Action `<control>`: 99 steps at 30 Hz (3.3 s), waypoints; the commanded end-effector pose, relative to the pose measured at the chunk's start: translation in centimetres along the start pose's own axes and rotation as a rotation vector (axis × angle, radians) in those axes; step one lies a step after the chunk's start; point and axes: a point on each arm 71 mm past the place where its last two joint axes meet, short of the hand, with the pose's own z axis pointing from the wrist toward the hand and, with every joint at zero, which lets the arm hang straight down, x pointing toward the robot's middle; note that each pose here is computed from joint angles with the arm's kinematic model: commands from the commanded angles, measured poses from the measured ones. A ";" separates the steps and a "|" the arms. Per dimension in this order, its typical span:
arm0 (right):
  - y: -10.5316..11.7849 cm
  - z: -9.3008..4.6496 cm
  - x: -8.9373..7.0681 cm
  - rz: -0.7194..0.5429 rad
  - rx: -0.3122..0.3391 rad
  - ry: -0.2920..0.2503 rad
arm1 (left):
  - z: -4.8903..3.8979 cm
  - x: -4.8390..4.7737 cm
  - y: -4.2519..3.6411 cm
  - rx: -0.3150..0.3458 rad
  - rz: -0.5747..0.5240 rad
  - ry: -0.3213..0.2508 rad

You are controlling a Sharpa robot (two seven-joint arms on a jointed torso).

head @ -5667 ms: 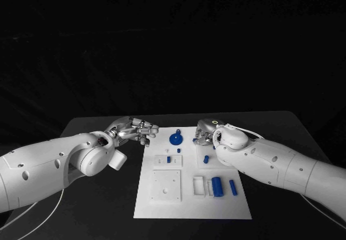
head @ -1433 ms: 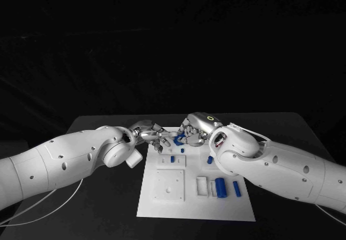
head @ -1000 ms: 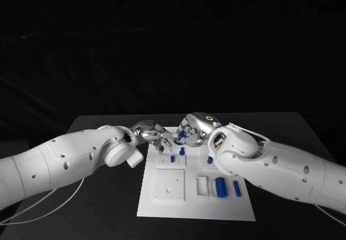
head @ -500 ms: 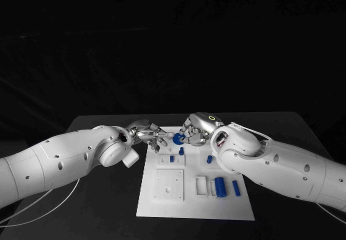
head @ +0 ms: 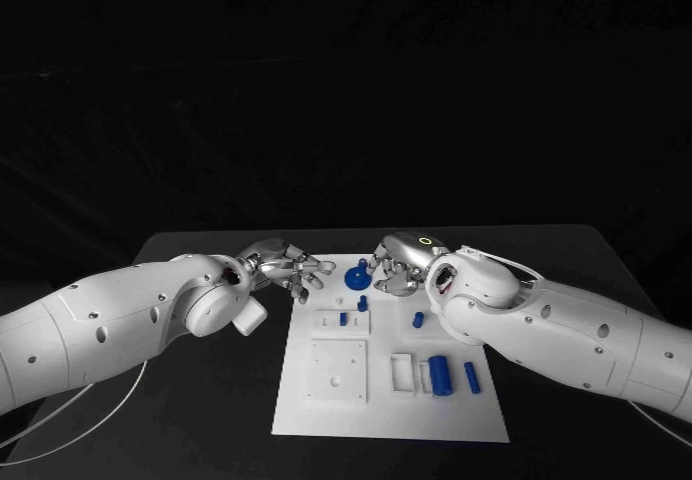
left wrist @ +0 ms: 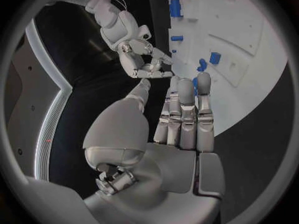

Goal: Assemble the parts on the task board

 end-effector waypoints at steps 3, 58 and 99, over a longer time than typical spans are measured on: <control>0.4 0.5 1.1 -0.091 -0.106 0.070 | -0.29 -0.36 -0.42 0.056 -0.031 -0.039; 1.3 1.8 5.2 -0.263 -0.155 0.153 | -0.84 -0.49 -0.39 0.068 -0.038 -0.038; 1.2 2.0 4.8 -0.244 -0.144 0.060 | -0.88 -0.43 -0.39 0.058 -0.037 -0.031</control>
